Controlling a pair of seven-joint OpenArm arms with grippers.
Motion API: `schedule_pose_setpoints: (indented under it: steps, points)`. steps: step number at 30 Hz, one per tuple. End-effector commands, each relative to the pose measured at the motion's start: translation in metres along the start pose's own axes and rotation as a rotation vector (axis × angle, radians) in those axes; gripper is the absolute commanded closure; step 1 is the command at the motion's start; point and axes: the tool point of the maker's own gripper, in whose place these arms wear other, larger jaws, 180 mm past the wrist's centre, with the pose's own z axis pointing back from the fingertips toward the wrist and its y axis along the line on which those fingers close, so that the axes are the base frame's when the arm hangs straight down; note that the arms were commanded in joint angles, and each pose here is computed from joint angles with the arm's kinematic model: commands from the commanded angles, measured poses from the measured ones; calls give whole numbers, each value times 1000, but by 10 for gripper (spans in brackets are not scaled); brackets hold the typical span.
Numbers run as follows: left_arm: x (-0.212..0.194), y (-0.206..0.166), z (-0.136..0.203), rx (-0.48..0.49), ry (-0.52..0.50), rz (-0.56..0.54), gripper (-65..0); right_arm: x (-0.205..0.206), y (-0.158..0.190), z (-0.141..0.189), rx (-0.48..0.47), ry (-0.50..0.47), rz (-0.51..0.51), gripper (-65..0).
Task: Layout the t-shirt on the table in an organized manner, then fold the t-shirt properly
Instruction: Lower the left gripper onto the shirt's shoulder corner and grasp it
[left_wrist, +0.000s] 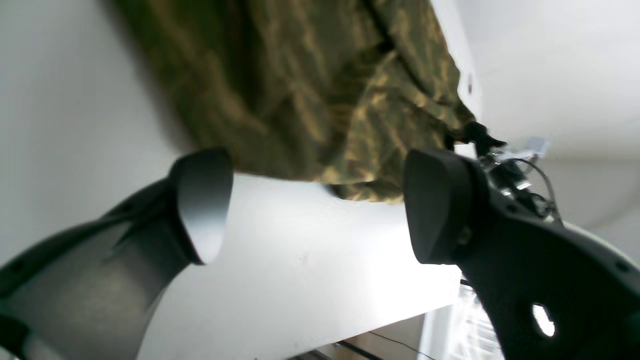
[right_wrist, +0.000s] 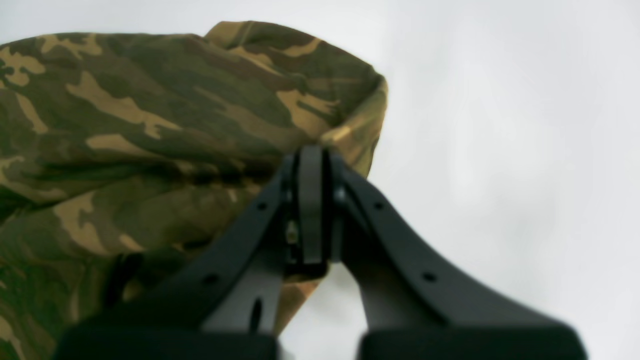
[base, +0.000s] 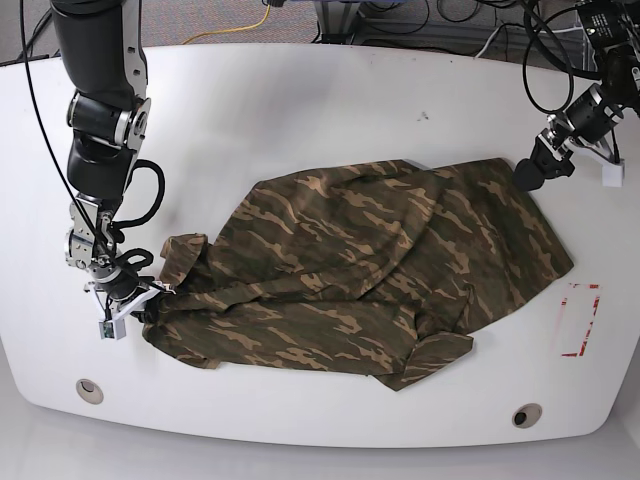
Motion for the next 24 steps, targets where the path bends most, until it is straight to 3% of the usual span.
schedule_pose_setpoints:
  steps: [1,4,13,19,24]
  points:
    - [6,2,-6,-23,-20,35,-507,33,-6,2,-5,-81,8,-2]
    - [0,16,-13,-13,-4,85,-508,33,-6,2,-5,-81,8,-2]
    - [-6,21,-31,-52,12,82,-507,33,-6,2,-5,-82,9,-3]
    - [-12,41,-35,47,33,92,-506,34,-6,2,-5,-84,9,-3]
    - [-17,37,-42,46,60,70,-506,35,-6,3,-5,-87,9,-3]
